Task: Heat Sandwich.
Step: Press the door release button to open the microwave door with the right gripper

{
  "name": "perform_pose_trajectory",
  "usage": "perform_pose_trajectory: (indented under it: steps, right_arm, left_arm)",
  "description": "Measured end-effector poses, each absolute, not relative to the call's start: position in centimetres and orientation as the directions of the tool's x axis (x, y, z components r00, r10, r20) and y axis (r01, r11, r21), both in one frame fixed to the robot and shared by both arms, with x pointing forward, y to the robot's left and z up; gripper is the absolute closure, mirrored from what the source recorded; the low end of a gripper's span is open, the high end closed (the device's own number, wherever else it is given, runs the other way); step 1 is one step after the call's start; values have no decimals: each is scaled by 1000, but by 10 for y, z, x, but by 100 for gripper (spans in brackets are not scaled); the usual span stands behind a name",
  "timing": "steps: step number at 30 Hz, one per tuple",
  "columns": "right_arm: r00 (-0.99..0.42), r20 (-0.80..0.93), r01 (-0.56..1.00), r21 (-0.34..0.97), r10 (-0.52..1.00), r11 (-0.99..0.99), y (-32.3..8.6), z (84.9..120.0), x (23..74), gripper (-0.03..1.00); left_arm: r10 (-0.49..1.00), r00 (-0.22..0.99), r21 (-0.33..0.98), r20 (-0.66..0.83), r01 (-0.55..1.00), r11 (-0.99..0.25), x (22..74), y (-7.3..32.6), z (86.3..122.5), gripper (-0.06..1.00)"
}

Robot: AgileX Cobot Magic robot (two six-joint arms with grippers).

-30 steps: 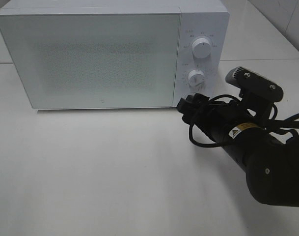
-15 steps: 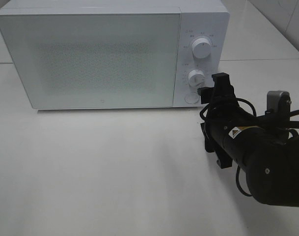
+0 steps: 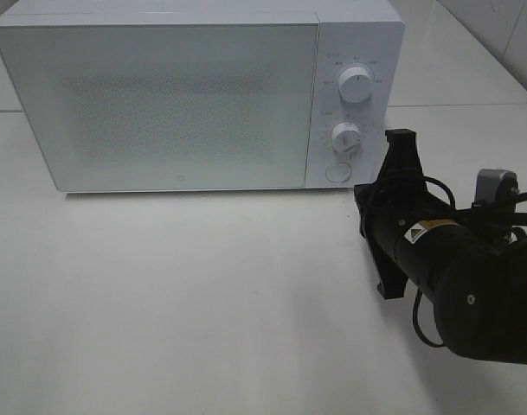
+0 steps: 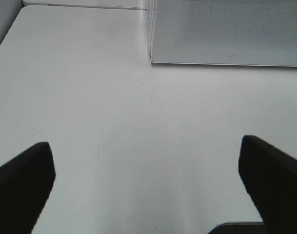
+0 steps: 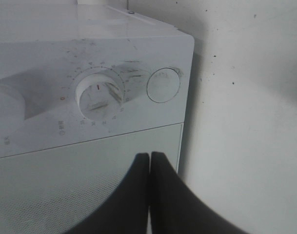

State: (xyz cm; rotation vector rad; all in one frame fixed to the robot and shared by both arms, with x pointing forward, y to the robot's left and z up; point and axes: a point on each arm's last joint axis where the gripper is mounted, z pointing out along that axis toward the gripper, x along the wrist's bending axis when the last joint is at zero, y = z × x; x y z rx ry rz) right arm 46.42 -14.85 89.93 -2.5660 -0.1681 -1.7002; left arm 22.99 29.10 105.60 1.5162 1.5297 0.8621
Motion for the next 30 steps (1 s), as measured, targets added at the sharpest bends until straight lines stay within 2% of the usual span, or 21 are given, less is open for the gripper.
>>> perform_pose_trajectory:
  steps: [11, 30]
  right_arm:
    - [441, 896, 121, -5, 50, -993, -144, 892, 474, 96]
    - [473, 879, 119, 5, 61, -993, -139, 871, 530, 96]
  left_arm:
    - [997, 37, 890, -75, 452, 50, 230, 291, 1056, -2]
    - [997, 37, 890, -75, 452, 50, 230, 291, 1056, -2]
